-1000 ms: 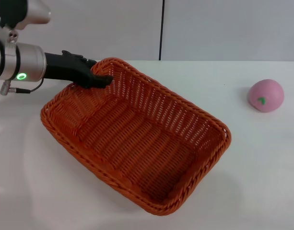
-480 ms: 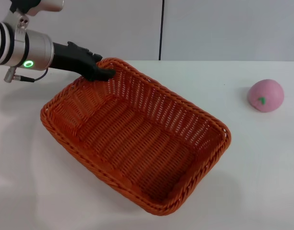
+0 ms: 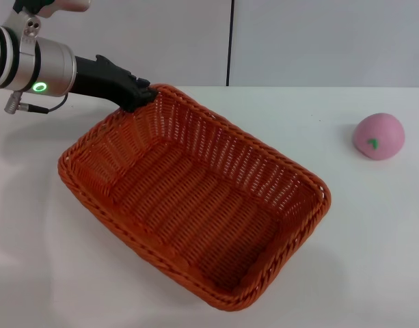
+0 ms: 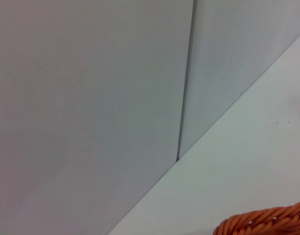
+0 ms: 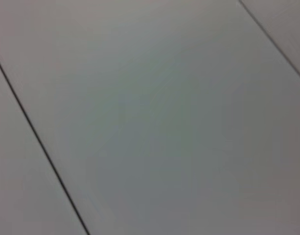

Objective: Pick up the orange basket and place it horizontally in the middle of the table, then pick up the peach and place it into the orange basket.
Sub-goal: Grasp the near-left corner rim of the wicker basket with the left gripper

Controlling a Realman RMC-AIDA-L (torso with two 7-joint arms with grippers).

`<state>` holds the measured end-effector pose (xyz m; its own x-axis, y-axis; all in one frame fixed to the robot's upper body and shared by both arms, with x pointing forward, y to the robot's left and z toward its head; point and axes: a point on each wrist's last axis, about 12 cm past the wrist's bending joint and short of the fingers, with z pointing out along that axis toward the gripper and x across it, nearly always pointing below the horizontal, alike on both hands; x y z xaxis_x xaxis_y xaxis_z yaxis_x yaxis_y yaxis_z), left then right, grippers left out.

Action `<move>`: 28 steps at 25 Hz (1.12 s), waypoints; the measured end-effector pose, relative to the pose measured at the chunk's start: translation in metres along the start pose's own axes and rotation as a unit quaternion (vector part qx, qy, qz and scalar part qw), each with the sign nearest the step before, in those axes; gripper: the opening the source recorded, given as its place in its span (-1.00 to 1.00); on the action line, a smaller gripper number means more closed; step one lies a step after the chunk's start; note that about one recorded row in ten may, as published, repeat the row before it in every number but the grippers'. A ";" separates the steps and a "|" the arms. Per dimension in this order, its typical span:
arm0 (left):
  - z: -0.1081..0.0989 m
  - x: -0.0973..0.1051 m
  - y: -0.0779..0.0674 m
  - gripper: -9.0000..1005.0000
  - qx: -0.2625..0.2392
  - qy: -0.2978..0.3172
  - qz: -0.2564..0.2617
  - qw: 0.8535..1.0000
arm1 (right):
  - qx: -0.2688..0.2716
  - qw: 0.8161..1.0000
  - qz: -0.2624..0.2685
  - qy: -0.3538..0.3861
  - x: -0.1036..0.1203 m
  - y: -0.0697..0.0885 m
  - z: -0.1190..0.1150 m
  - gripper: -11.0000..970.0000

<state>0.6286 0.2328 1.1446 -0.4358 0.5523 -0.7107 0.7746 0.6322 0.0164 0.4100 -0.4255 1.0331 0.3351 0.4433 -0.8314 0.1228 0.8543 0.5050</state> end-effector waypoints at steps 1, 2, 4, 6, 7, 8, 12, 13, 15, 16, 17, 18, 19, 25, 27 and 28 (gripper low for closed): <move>0.000 0.000 0.000 -0.44 0.000 0.000 0.000 1.000 | 0.001 1.000 0.000 -0.001 0.000 -0.001 0.000 0.42; 0.000 0.000 0.000 -0.53 0.002 0.001 -0.001 1.000 | 0.003 1.000 -0.001 -0.002 -0.001 -0.001 -0.001 0.42; 0.000 0.000 0.000 -0.55 0.002 0.001 -0.001 1.000 | 0.004 1.000 -0.001 -0.001 -0.001 -0.001 -0.001 0.42; 0.000 0.001 0.000 -0.58 0.002 0.003 -0.001 1.000 | 0.005 1.000 -0.001 0.000 -0.001 -0.002 -0.001 0.42; 0.000 0.002 0.000 -0.59 -0.002 0.017 0.003 1.000 | 0.005 1.000 0.000 0.000 -0.001 -0.002 0.000 0.42; 0.000 0.002 0.000 -0.60 -0.002 0.017 0.003 1.000 | 0.005 1.000 0.000 0.000 -0.001 -0.002 0.000 0.42; 0.000 0.002 0.000 -0.58 -0.001 0.019 0.004 1.000 | 0.005 1.000 0.000 0.000 0.000 -0.001 0.000 0.42; 0.000 0.002 0.000 -0.56 -0.001 0.019 0.004 1.000 | 0.005 1.000 0.000 0.000 0.000 -0.001 0.000 0.42; 0.000 0.002 0.000 -0.52 -0.001 0.018 0.003 1.000 | 0.004 1.000 0.001 0.000 0.000 -0.001 0.000 0.42; 0.000 0.002 0.000 -0.50 -0.001 0.018 0.003 1.000 | 0.004 1.000 0.001 0.000 0.000 -0.001 0.000 0.42; 0.000 0.002 0.001 -0.48 -0.002 0.017 0.002 1.000 | 0.005 1.000 0.001 0.000 0.000 -0.001 0.000 0.42; -0.001 0.003 0.001 -0.46 -0.004 0.017 0.000 1.000 | 0.005 1.000 0.002 0.000 0.001 -0.001 0.000 0.42; -0.001 0.003 0.001 -0.44 -0.004 0.017 0.000 1.000 | 0.005 1.000 0.002 0.000 0.001 -0.001 0.000 0.42; 0.000 0.005 0.000 -0.26 -0.002 0.021 0.000 1.000 | 0.005 1.000 0.003 0.001 0.001 0.000 0.000 0.42; -0.001 0.006 0.001 -0.20 -0.002 0.021 -0.001 1.000 | 0.006 1.000 0.004 0.002 0.002 0.000 0.001 0.42; -0.001 0.006 0.001 -0.17 -0.002 0.021 -0.001 1.000 | 0.006 1.000 0.004 0.002 0.002 0.000 0.001 0.42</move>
<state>0.6262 0.2366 1.1412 -0.4560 0.5743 -0.6799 0.7725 0.6348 0.0180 0.4116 -0.4250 1.0316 0.3317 0.4508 -0.8287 0.1319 0.8477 0.5139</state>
